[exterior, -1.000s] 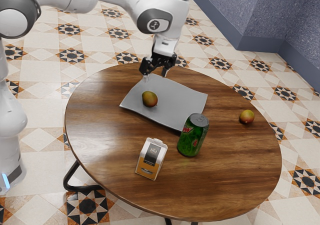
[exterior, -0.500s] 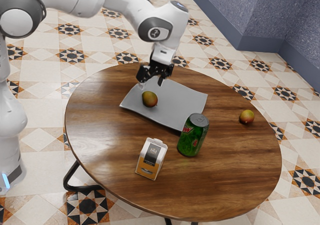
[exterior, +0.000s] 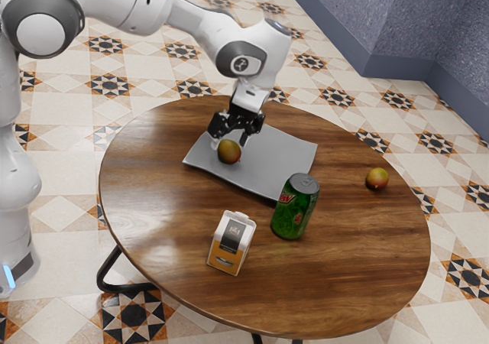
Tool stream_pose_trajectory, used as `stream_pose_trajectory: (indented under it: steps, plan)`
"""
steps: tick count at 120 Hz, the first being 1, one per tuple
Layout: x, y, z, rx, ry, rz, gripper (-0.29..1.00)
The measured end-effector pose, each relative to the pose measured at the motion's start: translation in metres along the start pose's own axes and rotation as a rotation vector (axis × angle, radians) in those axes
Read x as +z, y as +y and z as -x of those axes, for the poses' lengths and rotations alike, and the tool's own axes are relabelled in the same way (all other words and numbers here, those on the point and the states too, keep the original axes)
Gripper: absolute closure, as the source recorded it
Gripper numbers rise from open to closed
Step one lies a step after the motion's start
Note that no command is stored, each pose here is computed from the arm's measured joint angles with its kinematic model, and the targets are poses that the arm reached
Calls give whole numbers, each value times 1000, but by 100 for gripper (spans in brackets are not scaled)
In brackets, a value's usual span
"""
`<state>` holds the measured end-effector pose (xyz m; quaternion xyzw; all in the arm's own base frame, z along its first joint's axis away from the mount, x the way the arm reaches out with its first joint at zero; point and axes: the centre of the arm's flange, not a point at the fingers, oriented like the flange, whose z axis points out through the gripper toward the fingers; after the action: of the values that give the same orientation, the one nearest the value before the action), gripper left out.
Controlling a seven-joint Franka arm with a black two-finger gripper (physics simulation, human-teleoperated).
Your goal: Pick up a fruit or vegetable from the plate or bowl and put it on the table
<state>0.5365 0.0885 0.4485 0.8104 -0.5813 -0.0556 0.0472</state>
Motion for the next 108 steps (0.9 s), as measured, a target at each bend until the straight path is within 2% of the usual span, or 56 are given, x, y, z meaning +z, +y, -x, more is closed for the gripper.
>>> stream_pose_trajectory:
  steps: [40, 58, 66, 84, 108]
  plan:
    - [16, -9, 6, 5, 19, 15, 2]
    - [19, -11, 3, 7, 28, 15, 29]
    - [20, -11, -1, 8, 29, 11, 37]
    - [17, -10, -4, 0, 27, -2, 40]
    - [-23, -5, -13, -5, 19, -64, 41]
